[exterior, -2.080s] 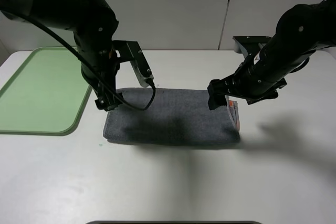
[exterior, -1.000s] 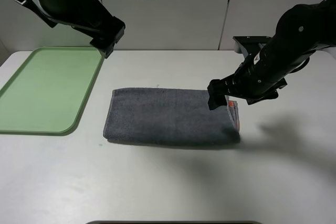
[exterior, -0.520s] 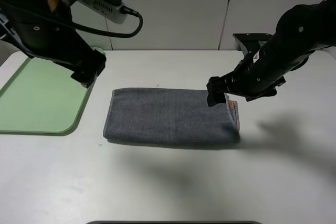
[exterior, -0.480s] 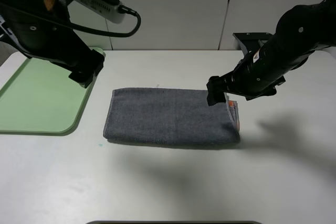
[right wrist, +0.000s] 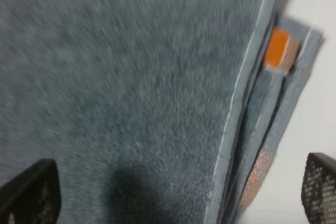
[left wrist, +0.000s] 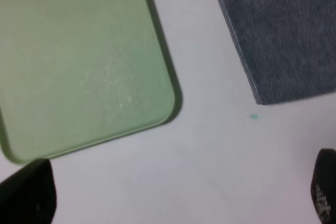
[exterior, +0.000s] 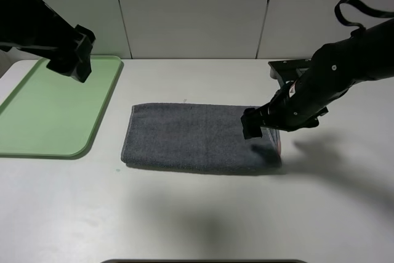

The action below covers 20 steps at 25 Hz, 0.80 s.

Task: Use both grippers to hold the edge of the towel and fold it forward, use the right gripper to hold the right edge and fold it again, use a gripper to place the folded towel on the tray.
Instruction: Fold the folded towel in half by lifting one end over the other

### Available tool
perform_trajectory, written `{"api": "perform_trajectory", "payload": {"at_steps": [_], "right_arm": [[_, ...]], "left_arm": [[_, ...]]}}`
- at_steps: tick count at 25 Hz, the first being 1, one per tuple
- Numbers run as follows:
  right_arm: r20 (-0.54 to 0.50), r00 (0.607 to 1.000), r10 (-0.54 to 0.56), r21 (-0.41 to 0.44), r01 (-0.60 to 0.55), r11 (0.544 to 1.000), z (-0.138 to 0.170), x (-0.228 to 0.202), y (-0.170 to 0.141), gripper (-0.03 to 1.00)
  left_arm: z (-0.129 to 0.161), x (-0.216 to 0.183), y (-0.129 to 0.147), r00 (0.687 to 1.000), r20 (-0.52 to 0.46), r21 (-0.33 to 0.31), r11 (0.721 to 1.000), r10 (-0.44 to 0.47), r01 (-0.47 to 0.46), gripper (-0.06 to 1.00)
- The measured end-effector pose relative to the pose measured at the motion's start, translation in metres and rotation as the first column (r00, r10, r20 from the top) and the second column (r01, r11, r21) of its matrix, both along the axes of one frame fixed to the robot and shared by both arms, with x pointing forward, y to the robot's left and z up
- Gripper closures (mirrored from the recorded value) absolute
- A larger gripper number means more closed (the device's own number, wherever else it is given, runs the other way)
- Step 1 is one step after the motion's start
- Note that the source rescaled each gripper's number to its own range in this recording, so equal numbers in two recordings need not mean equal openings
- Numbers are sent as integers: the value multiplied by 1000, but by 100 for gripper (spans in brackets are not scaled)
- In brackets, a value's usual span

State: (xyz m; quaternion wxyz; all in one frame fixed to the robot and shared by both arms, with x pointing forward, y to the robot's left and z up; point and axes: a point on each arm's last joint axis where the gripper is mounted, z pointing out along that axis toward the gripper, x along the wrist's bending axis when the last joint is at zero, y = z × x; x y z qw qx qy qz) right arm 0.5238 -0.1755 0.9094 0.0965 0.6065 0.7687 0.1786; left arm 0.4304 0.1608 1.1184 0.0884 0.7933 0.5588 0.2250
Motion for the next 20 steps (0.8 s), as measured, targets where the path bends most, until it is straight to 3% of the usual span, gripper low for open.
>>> {"api": "perform_trajectory", "payload": {"at_steps": [8, 16, 18, 20], "right_arm": [[-81, 997, -3, -34, 1, 999, -39, 2, 1, -3], [-93, 996, -9, -38, 5, 999, -46, 3, 1, -3], [-90, 996, -4, -40, 1, 999, -46, 3, 1, 5], [-82, 997, -8, -33, 6, 999, -46, 4, 2, 20]], "left_arm": [[-2, -1, 0, 1000, -11, -2, 1000, 0, 0, -4], [-2, -1, 0, 1000, -11, -2, 1000, 0, 0, -3], [-2, -1, 0, 1000, -11, -2, 1000, 0, 0, -3], [-2, -1, 0, 1000, -11, -2, 1000, 0, 0, -3]]}}
